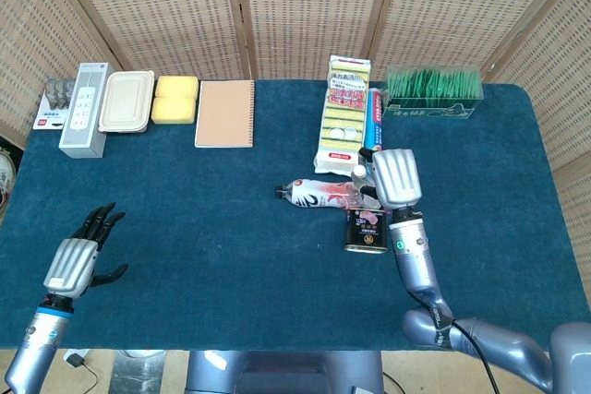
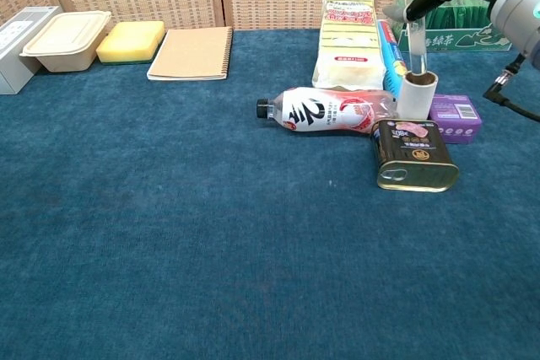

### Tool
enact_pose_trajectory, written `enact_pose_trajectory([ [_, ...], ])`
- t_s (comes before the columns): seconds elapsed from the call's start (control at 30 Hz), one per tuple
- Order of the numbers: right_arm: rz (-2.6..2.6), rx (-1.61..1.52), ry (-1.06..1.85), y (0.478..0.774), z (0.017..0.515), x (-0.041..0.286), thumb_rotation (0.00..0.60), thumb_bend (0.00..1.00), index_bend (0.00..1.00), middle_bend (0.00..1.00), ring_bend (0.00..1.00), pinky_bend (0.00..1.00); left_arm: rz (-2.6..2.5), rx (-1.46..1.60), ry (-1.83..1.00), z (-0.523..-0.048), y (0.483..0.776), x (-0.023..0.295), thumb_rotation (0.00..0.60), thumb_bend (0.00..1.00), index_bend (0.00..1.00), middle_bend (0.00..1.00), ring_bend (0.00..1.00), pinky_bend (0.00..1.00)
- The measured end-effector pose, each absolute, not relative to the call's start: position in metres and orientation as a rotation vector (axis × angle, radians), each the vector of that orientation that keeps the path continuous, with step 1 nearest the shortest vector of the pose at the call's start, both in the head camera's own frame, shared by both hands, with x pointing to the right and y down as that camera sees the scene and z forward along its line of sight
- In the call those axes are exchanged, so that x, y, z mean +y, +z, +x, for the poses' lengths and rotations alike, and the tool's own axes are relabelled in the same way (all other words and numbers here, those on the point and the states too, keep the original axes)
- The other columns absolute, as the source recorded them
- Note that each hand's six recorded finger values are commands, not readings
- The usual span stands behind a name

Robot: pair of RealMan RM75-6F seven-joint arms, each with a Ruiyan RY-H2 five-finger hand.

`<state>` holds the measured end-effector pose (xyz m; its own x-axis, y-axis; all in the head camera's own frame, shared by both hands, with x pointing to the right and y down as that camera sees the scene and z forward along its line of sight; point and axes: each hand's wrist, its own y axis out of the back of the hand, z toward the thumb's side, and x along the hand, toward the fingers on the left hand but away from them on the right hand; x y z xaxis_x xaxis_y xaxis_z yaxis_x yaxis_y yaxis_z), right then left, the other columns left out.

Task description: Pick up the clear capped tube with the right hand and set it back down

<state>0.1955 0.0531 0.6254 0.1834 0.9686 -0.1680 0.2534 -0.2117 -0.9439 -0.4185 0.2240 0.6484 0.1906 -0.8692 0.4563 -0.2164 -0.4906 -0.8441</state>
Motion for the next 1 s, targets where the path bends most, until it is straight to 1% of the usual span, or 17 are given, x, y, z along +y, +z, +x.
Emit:
enact_pose_trajectory([
  [0.47,-1.628,-1.177,1.088,0.617,0.195,0.055,0.6,0.36,0.77,0.91,1.0,0.99,-1.837,1.016,-1.313,-0.417,0.647,0.225,0.6,0.2,0.1,0.04,0.03,0.31],
  [1.0,-1.622,-1.16,1.095,0.601,0.193,0.056,0.6,0.36,0.77,0.92,1.0,0.99,-1.83,1.045,-1.299,-0.42,0.639,0.223,0.6,0.2,0.1,0.04,0.03,0.31],
])
